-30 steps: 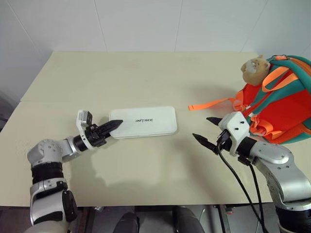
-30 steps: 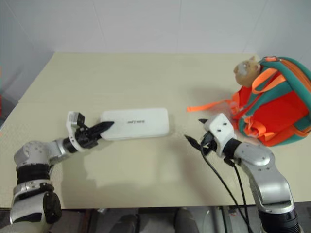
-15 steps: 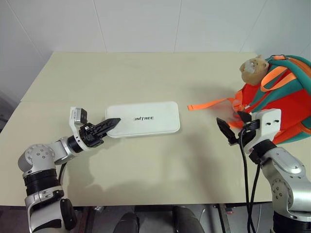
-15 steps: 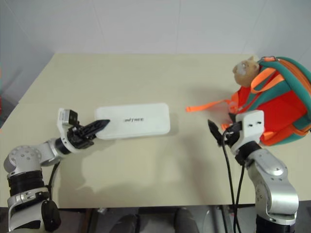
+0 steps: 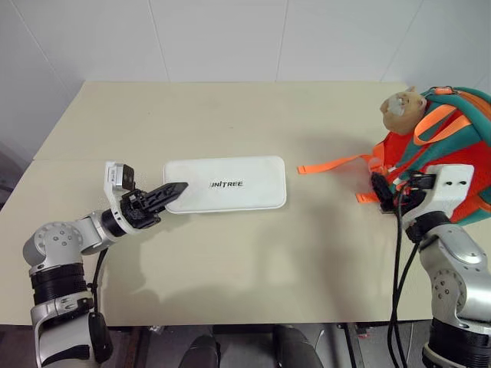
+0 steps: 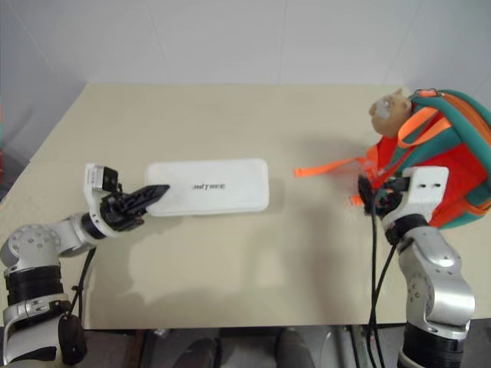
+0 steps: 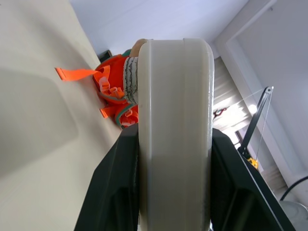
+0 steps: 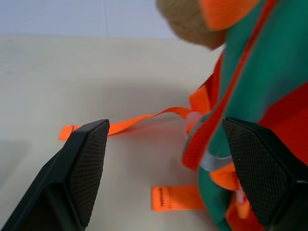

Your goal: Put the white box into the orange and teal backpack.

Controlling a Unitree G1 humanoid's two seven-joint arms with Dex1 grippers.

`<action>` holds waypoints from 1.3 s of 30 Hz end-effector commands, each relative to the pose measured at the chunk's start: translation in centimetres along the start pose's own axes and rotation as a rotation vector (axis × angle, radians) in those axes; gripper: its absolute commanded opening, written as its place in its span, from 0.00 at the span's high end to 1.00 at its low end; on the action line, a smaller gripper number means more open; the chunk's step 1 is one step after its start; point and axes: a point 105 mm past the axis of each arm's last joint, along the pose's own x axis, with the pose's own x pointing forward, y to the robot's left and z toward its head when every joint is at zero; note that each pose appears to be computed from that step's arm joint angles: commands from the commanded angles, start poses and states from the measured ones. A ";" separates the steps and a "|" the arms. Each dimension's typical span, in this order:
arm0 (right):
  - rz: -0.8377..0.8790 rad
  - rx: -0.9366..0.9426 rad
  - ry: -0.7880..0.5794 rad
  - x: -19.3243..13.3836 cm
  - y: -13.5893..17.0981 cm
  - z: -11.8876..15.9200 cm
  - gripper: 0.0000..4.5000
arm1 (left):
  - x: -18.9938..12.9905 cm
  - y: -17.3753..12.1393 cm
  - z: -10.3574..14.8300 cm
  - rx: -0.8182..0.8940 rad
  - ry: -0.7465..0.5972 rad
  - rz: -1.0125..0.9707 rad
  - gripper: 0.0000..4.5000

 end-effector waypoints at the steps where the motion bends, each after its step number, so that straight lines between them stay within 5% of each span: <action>1: -0.006 0.012 -0.094 -1.2 -0.4 1.9 0.00 | 0.3 -1.2 0.8 0.021 0.009 -0.060 0.70; 12: -0.079 -0.015 -0.114 -1.6 -2.7 1.5 0.00 | 0.4 0.2 1.8 -0.052 -0.060 -0.004 0.70; 22: -0.027 -0.004 -0.142 0.9 -2.2 1.3 0.00 | -0.2 0.7 -1.0 -0.119 -0.004 0.081 0.70; 39: -0.044 -0.043 -0.171 7.2 -2.7 0.8 0.00 | -0.9 0.3 -1.3 -0.098 -0.012 0.115 0.70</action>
